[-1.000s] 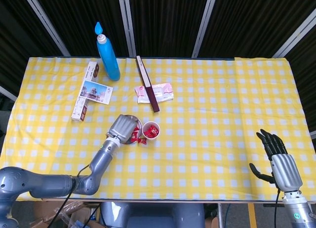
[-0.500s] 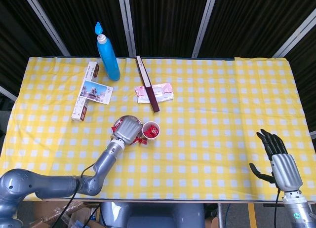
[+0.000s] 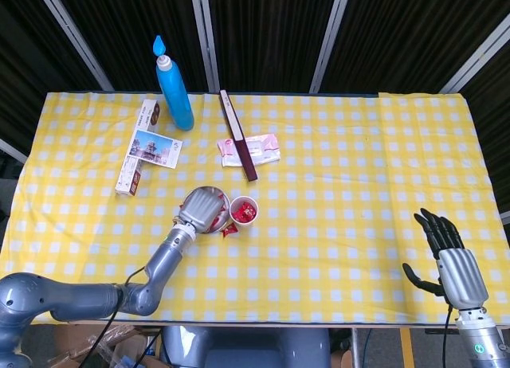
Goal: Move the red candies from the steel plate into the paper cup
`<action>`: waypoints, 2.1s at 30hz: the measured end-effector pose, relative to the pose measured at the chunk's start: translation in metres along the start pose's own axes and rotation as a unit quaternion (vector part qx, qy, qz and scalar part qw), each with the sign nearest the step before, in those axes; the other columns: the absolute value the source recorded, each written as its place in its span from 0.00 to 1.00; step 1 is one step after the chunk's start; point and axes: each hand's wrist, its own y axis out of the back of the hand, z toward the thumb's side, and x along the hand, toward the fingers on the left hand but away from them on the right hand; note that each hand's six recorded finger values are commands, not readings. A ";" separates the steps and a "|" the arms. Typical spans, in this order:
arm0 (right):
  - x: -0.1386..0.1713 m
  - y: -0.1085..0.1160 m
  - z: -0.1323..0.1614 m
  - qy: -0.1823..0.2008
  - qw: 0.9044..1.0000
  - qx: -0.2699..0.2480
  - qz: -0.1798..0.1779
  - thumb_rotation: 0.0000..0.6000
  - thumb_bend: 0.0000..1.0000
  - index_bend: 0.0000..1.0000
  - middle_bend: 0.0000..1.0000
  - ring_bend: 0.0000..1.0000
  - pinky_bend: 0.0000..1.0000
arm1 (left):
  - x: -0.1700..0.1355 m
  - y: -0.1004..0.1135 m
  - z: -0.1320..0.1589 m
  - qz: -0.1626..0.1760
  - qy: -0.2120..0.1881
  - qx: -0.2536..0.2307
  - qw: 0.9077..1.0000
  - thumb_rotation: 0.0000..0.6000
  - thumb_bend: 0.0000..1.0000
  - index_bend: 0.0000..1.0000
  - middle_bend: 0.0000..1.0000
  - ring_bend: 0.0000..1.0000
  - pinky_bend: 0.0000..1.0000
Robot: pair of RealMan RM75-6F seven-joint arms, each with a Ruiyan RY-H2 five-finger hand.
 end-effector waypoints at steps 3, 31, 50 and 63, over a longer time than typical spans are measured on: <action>0.000 -0.001 0.000 0.000 1.000 0.000 0.001 1.00 0.39 0.00 0.00 0.00 0.00 | -0.003 0.009 -0.002 0.009 -0.001 -0.008 1.000 1.00 0.41 0.55 0.90 1.00 1.00; -0.001 0.001 0.000 0.000 1.000 -0.004 -0.002 1.00 0.39 0.00 0.00 0.00 0.00 | 0.000 0.081 0.046 0.064 -0.036 -0.027 0.997 1.00 0.36 0.51 0.88 1.00 1.00; 0.000 0.000 0.001 0.001 1.000 0.000 -0.002 1.00 0.39 0.00 0.00 0.00 0.00 | -0.010 0.103 0.023 0.113 -0.003 -0.077 0.991 1.00 0.27 0.34 0.87 0.99 1.00; 0.001 0.001 -0.001 -0.002 1.000 0.002 -0.002 1.00 0.39 0.00 0.00 0.00 0.00 | -0.034 0.073 -0.036 0.095 0.059 -0.101 0.989 1.00 0.27 0.36 0.85 0.96 1.00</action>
